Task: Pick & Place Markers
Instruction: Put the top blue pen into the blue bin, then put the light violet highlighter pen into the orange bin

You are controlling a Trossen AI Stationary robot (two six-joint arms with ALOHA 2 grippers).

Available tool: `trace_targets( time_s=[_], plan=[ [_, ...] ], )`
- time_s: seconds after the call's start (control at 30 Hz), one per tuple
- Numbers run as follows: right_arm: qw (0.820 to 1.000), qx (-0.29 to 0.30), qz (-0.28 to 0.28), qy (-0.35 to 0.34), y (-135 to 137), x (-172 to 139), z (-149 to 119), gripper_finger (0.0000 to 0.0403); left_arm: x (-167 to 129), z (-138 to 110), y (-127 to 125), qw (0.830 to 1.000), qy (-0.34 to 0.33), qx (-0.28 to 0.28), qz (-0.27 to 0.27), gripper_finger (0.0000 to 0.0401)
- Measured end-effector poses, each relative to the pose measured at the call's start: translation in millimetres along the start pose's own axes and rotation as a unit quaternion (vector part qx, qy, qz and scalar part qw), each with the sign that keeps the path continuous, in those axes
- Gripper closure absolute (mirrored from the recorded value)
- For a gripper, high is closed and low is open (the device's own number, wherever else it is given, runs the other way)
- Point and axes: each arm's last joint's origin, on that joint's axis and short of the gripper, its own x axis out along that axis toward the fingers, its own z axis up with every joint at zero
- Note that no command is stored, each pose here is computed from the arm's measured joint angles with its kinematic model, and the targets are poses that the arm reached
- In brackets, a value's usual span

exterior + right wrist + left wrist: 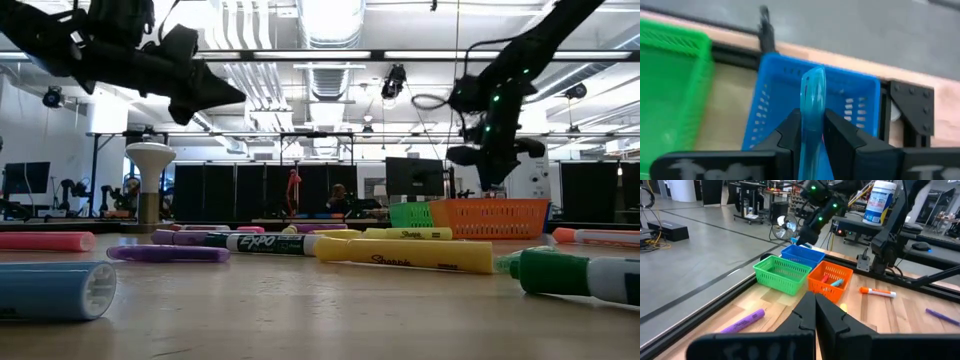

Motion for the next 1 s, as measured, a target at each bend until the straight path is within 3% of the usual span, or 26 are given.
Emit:
trace_targets(
  time_s=[0.43,0.7,0.83,1.0],
  plan=[
    [0.991,-0.036,-0.052,0.117,16,49,0,0.0322,-2,-5,1,1.000,0.001,-0.019,0.000,0.0401],
    [0.994,-0.031,-0.057,0.086,12,30,7,0.0263,-2,-5,0,1.000,0.000,-0.023,-0.008,0.0383],
    [0.997,-0.047,-0.022,0.063,10,7,3,0.0259,-4,1,-5,0.997,-0.019,-0.022,-0.072,0.0377],
    [0.994,-0.082,0.078,-0.008,16,-20,-16,0.0291,-8,10,-10,0.988,-0.052,-0.018,-0.142,0.0377]
  ],
)
